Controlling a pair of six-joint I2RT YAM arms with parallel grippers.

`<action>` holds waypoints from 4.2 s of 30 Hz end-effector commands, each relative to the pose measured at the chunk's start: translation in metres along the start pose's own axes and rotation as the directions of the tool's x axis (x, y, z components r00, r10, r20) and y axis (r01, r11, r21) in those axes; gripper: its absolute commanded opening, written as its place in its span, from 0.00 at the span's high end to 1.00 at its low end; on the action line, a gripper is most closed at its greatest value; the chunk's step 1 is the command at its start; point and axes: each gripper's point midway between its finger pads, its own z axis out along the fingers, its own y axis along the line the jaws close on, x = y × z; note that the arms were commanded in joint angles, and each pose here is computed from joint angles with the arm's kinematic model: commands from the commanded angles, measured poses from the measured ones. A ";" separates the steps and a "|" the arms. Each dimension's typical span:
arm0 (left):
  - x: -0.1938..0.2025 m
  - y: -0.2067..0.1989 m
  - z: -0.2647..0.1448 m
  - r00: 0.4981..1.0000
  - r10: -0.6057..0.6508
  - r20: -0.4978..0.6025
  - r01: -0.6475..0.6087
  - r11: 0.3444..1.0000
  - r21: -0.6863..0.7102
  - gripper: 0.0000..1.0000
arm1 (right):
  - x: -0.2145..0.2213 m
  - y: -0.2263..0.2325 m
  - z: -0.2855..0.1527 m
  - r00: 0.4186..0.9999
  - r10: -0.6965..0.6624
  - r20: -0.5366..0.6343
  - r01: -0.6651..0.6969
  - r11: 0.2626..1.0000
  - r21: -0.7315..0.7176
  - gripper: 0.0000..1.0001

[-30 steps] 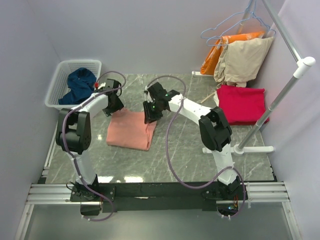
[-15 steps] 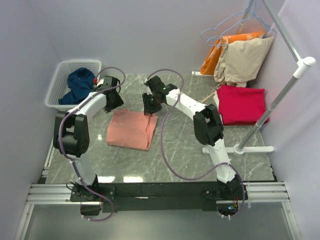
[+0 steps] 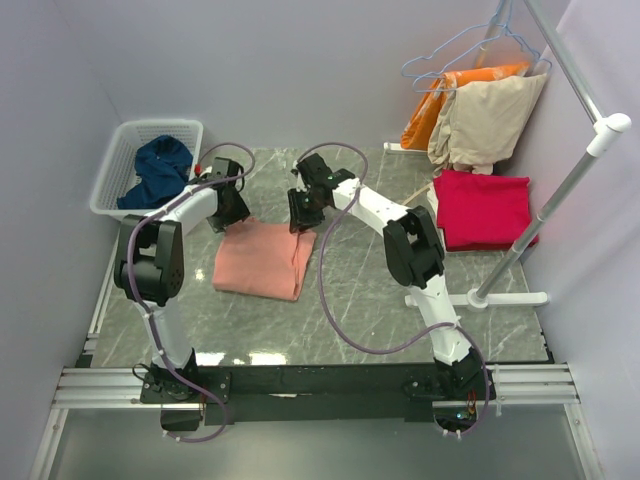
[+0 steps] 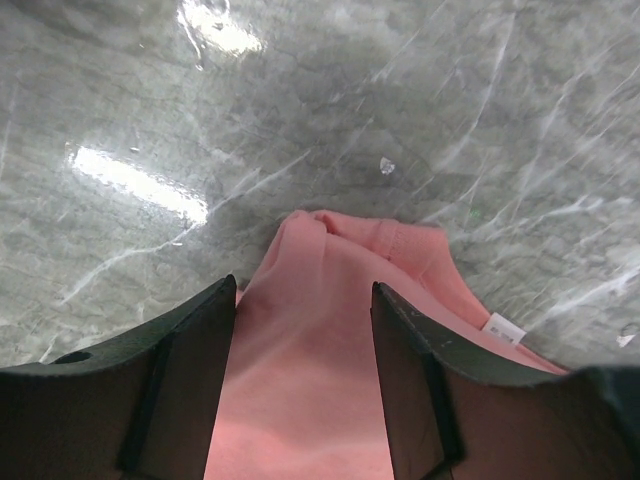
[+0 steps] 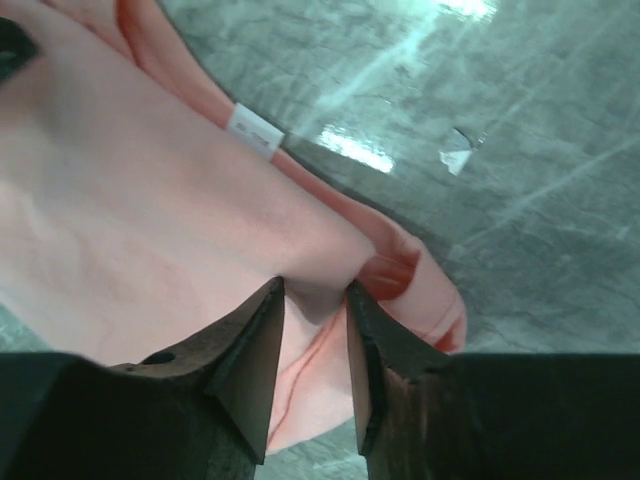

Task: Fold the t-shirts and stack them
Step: Fold the tshirt, then neatly place the folded tshirt to the corner

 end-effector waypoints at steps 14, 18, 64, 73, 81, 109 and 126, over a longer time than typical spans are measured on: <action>0.019 0.002 0.016 0.997 0.037 -0.069 -0.037 0.999 0.004 0.43 | -0.022 0.029 -0.023 0.997 0.019 0.075 -0.010 0.991 -0.130 1.00; 0.019 0.002 0.018 0.997 0.034 -0.068 -0.034 0.999 -0.004 0.43 | -0.024 0.046 -0.050 0.991 -0.006 0.132 0.021 0.993 -0.113 1.00; -0.043 -0.040 -0.062 0.977 0.099 0.187 -0.126 0.982 0.140 0.37 | 0.023 -0.077 -0.035 0.910 0.390 0.141 -0.412 0.818 0.402 0.96; -0.030 -0.032 -0.080 0.980 0.082 0.180 -0.116 0.975 0.189 0.35 | 0.008 -0.060 -0.080 0.901 0.341 0.268 -0.414 0.859 0.299 0.50; 0.003 -0.017 -0.052 0.992 0.108 0.070 -0.116 0.984 0.133 0.36 | 0.032 -0.036 -0.098 0.918 0.339 0.205 -0.378 0.905 0.194 0.29; -0.018 -0.016 -0.062 0.991 0.083 0.109 -0.097 0.986 0.135 0.36 | 0.076 0.006 -0.038 0.934 0.343 0.106 -0.335 0.938 -0.085 0.12; -0.064 -0.021 -0.110 0.976 0.032 0.215 -0.076 0.977 0.199 0.34 | 0.103 -0.003 -0.060 0.941 0.324 0.096 -0.330 0.943 0.047 0.14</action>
